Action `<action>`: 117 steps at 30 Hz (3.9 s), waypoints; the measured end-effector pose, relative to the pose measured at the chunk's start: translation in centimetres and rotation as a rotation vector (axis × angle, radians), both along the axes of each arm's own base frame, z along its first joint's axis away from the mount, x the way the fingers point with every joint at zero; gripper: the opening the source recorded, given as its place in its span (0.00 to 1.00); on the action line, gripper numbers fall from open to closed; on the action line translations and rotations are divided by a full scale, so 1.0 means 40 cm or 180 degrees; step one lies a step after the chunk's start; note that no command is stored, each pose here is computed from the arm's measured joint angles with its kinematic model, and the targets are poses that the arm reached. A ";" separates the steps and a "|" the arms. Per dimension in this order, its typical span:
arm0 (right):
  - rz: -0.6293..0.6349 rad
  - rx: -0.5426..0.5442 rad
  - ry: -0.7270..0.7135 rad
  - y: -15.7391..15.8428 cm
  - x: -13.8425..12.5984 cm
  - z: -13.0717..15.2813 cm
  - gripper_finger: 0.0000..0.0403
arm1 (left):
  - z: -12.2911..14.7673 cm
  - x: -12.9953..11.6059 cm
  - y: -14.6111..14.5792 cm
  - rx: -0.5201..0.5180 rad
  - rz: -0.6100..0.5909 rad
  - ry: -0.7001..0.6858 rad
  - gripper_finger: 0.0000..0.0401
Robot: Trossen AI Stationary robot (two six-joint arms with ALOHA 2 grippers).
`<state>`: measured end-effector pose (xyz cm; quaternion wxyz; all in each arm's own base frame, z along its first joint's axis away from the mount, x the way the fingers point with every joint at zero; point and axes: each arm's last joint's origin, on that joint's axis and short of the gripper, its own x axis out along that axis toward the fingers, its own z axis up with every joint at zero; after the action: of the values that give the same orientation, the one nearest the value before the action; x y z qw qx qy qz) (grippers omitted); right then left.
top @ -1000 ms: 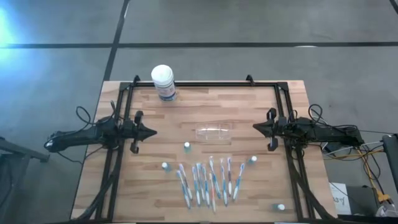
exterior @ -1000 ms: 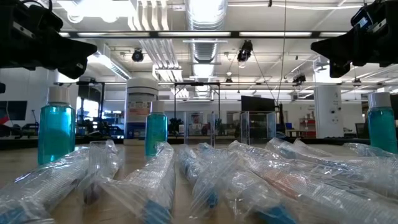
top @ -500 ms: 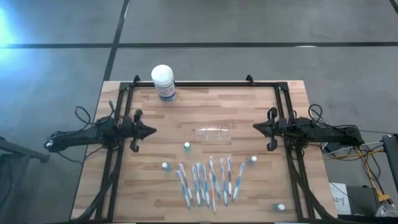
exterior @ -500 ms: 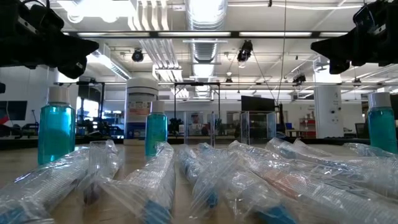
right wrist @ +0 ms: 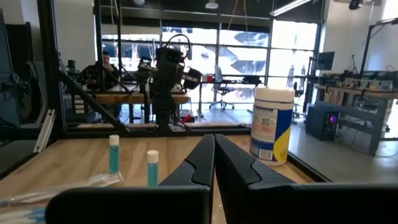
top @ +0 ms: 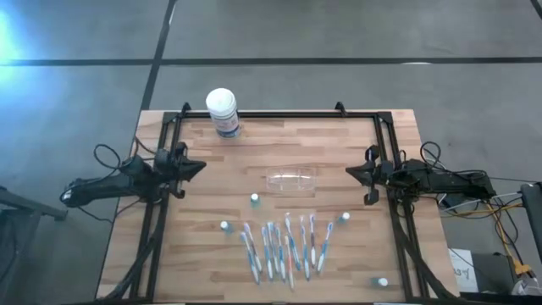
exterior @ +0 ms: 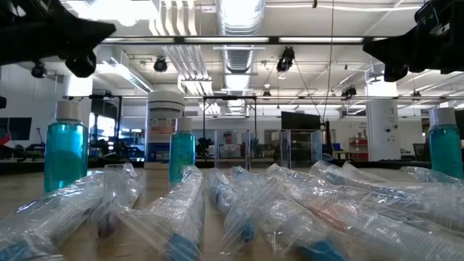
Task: Pick & Place toothbrushing station
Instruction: Put the blue mouthwash into the transparent organizer
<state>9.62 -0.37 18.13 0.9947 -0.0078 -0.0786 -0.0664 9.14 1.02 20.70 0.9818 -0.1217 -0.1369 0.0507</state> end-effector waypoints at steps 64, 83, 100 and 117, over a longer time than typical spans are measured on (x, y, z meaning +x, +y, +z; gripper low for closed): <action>-0.0010 -0.0057 0.0092 0.000 0.002 -0.006 0.02 | 0.090 0.608 -0.086 -0.0051 0.0017 0.4744 0.64; -0.0007 -0.0047 0.0095 0.000 0.002 -0.006 0.02 | 0.066 0.619 -0.095 -0.0023 -0.0078 0.4822 0.64; -0.0007 -0.0048 0.0095 0.000 0.002 -0.006 0.02 | 0.057 0.619 -0.097 -0.0045 -0.0110 0.4803 0.59; -0.0009 -0.0057 0.0097 0.000 0.002 -0.006 0.02 | 0.058 0.620 -0.097 0.0036 -0.0156 0.4803 0.23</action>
<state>9.70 -0.37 17.87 0.9955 -0.0179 -0.0639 -0.0670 33.93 -2.84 23.01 0.8106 -0.0519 0.5750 0.0977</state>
